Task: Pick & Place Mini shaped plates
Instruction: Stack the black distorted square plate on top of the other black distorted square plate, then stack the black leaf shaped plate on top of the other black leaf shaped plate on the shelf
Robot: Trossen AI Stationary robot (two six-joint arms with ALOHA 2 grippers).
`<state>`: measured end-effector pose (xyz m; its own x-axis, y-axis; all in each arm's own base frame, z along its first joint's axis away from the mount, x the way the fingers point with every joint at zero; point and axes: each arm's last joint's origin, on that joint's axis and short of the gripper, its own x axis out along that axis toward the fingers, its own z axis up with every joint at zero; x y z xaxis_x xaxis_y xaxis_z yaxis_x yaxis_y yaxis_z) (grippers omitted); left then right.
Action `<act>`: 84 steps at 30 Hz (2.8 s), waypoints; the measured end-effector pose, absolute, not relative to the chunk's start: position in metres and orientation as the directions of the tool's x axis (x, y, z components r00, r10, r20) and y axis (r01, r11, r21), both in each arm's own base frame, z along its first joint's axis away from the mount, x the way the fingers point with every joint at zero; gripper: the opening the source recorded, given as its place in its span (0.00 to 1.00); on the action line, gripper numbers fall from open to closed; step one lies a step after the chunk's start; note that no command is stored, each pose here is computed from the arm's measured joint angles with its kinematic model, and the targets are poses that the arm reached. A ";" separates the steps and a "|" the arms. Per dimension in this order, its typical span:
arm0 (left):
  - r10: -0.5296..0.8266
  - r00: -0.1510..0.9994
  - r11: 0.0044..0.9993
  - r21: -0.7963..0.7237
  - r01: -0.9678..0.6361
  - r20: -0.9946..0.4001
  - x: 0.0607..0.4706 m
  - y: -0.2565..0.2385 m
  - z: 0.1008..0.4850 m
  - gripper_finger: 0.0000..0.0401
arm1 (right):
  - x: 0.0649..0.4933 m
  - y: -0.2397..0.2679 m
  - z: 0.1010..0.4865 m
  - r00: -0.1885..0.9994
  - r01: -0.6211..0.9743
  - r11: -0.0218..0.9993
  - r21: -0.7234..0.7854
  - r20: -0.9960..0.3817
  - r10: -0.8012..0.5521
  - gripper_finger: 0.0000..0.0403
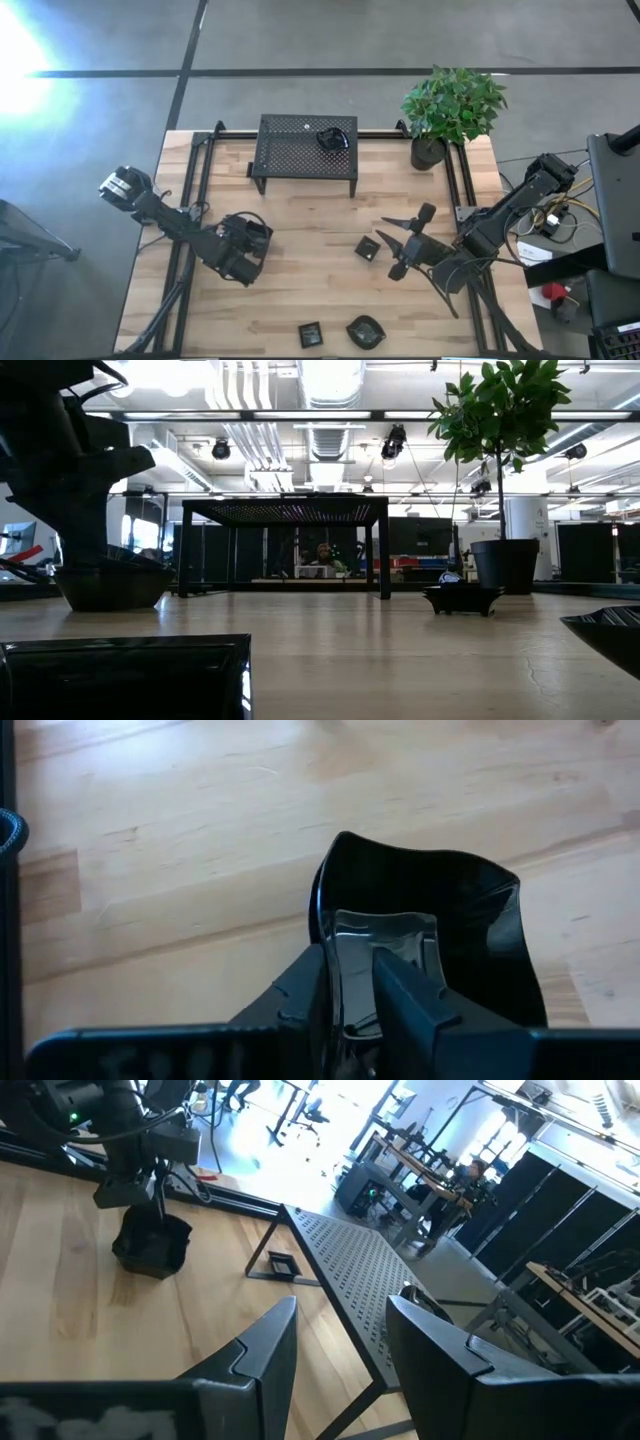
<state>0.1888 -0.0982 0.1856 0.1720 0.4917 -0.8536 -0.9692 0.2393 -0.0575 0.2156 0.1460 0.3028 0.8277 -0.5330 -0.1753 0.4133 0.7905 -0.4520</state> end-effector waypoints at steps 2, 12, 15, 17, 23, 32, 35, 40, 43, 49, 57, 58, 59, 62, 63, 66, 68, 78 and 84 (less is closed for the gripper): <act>0.488 0.178 0.247 -0.061 -0.967 -0.855 0.188 -0.098 0.188 0.21 | 0.216 0.146 0.303 0.828 0.414 0.790 -0.452 -0.175 -0.533 0.37; 0.438 0.262 0.308 -0.130 -0.942 -0.860 0.183 -0.095 0.211 0.22 | 0.216 0.146 0.303 0.828 0.414 0.791 -0.450 -0.176 -0.533 0.37; 0.436 0.278 0.332 -0.134 -0.934 -0.856 0.182 -0.094 0.214 0.22 | 0.216 0.146 0.303 0.828 0.414 0.792 -0.449 -0.176 -0.533 0.37; 0.451 0.297 0.369 -0.128 -0.921 -0.842 0.183 -0.093 0.216 0.22 | 0.216 0.146 0.303 0.828 0.415 0.794 -0.444 -0.176 -0.532 0.37; 0.484 0.422 0.568 -0.092 -0.818 -0.767 0.194 -0.098 0.226 0.22 | 0.216 0.146 0.303 0.829 0.422 0.801 -0.425 -0.177 -0.531 0.37; 0.441 0.595 0.752 -0.085 -0.653 -0.672 0.215 -0.109 0.248 0.22 | 0.217 0.149 0.301 0.868 0.337 0.865 -0.372 -0.232 -0.438 0.34; 0.426 0.634 0.793 -0.070 -0.605 -0.646 0.220 -0.112 0.255 0.22 | 0.217 0.151 0.300 0.891 0.262 0.899 -0.351 -0.271 -0.365 0.33; 0.392 0.688 0.843 -0.059 -0.534 -0.611 0.226 -0.116 0.262 0.22 | 0.218 0.156 0.297 0.917 0.080 0.955 -0.286 -0.356 -0.183 0.31; 0.376 0.713 0.869 -0.043 -0.494 -0.592 0.229 -0.119 0.264 0.22 | 0.218 0.160 0.293 0.905 -0.063 0.982 -0.180 -0.425 -0.020 0.31; 0.338 0.769 0.930 0.066 -0.362 -0.543 0.235 -0.124 0.270 0.22 | 0.210 0.163 0.268 0.795 -0.200 0.979 0.048 -0.576 0.191 0.31; 0.305 0.821 0.952 0.123 -0.281 -0.483 0.241 -0.128 0.278 0.22 | 0.201 0.158 0.229 0.712 -0.127 0.978 0.167 -0.671 0.207 0.30; 0.305 0.821 0.952 0.124 -0.281 -0.483 0.241 -0.128 0.278 0.22 | 0.200 0.157 0.225 0.704 -0.112 0.979 0.171 -0.682 0.200 0.30; 0.305 0.820 0.952 0.126 -0.280 -0.484 0.241 -0.128 0.277 0.22 | 0.200 0.157 0.220 0.695 -0.094 0.980 0.178 -0.693 0.193 0.30; 0.306 0.820 0.952 0.134 -0.276 -0.485 0.241 -0.128 0.277 0.22 | 0.201 0.158 0.208 0.669 -0.041 0.980 0.196 -0.723 0.172 0.30; 0.305 0.820 0.952 0.135 -0.275 -0.484 0.241 -0.128 0.277 0.22 | 0.202 0.159 0.204 0.655 -0.038 0.980 0.194 -0.736 0.171 0.30; 0.305 0.820 0.952 0.144 -0.270 -0.485 0.241 -0.128 0.277 0.22 | 0.206 0.164 0.192 0.603 -0.041 0.976 0.214 -0.774 0.195 0.30; 0.303 0.820 0.953 0.142 -0.267 -0.486 0.241 -0.128 0.277 0.22 | 0.210 0.168 0.184 0.567 -0.028 0.973 0.228 -0.798 0.203 0.30; 0.296 0.820 0.955 0.139 -0.262 -0.490 0.241 -0.128 0.277 0.22 | 0.236 0.194 0.166 0.484 -0.070 0.969 0.235 -0.842 0.239 0.31; 0.295 0.820 0.955 0.145 -0.258 -0.491 0.241 -0.128 0.277 0.22 | 0.251 0.207 0.168 0.474 -0.132 0.962 0.238 -0.837 0.272 0.29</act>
